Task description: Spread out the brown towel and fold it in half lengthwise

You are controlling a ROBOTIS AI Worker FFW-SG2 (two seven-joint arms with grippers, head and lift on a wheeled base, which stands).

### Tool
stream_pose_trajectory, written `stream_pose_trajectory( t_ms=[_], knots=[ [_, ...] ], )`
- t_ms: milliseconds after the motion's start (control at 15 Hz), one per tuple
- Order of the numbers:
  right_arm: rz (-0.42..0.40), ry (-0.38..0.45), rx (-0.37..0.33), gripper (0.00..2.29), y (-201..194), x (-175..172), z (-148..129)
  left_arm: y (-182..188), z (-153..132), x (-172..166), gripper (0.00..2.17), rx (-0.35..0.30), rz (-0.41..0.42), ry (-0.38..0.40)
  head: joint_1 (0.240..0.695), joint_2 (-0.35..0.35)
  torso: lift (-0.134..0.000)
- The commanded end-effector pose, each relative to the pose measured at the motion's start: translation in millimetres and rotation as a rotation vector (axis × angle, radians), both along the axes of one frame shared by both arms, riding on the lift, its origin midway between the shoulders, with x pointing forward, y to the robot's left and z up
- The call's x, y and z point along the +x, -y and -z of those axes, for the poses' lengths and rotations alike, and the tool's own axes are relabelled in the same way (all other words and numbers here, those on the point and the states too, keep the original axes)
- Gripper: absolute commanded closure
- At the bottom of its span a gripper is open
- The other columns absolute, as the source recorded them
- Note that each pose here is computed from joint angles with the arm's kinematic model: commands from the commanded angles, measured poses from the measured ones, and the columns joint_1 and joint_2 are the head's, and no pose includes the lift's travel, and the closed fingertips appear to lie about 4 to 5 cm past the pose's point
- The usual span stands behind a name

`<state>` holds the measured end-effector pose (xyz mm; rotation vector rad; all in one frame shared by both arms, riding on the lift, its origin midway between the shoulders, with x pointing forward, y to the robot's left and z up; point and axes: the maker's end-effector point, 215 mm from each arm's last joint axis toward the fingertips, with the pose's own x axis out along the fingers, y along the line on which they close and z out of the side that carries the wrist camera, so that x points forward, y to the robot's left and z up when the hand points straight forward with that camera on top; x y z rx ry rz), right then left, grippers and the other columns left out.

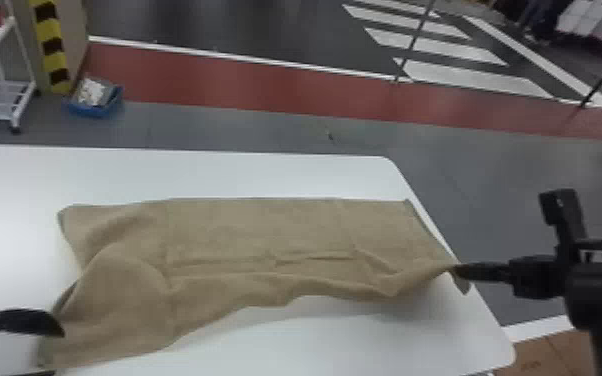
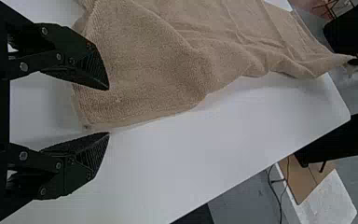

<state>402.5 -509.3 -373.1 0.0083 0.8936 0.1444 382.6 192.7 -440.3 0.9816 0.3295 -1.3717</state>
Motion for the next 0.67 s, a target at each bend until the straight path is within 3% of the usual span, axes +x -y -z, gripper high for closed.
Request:
stream_pose_trajectory(
  t_ms=[0,200,400,533,600],
  knots=[
    [0.002,0.002,0.000,1.52,0.5,0.5,-1.1,-6.3,5.2,1.1,0.64,0.017,-0.009,-0.004,0.695,-0.350,-0.124],
    [0.007,0.001,0.005,1.52,0.8,-0.2,-0.8,-11.1,9.8,0.1,0.64,0.027,-0.013,-0.014,0.695,-0.350,-0.124],
    [0.013,0.004,0.007,1.52,2.8,-1.5,-2.4,-11.2,12.1,-0.8,0.98,0.031,-0.007,-0.026,0.695,-0.350,-0.124],
    [0.016,0.005,0.009,1.52,3.4,-2.8,-3.4,-12.9,12.6,0.1,0.99,0.033,-0.007,-0.032,0.695,-0.350,-0.124],
    [0.016,0.006,0.010,1.52,3.5,-3.3,-3.7,-14.8,11.7,1.3,1.21,0.035,-0.010,-0.030,0.695,-0.350,-0.124]
  ],
)
